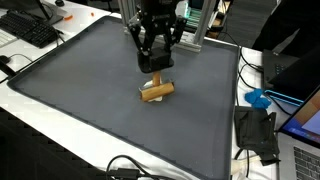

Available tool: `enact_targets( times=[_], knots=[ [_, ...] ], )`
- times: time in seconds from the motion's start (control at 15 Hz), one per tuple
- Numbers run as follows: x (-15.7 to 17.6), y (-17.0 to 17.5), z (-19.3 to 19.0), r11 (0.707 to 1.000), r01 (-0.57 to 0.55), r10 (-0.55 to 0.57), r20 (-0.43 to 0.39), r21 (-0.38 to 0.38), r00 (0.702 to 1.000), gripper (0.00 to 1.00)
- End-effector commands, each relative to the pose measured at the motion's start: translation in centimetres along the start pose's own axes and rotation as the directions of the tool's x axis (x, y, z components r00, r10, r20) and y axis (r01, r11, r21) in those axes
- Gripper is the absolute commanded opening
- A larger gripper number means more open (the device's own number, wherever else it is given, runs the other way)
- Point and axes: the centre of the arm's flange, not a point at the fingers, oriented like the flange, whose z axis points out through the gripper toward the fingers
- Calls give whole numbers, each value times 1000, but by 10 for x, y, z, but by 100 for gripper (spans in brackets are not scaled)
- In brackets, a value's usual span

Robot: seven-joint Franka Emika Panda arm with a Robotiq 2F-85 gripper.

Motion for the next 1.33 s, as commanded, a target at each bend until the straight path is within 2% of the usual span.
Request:
enact_targets(
  times=[0.0, 0.33, 0.87, 1.07, 1.27],
  knots=[
    [6, -5, 26, 998, -48, 49, -28, 42, 998, 27],
    [13, -6, 28, 995, -84, 88, -69, 52, 994, 27],
    [14, 12, -17, 975, -217, 219, -53, 37, 974, 27],
    [12, 13, -30, 938, -341, 343, -20, 54, 939, 27],
    [6, 12, -33, 880, -471, 470, 25, 60, 882, 27]
  ],
)
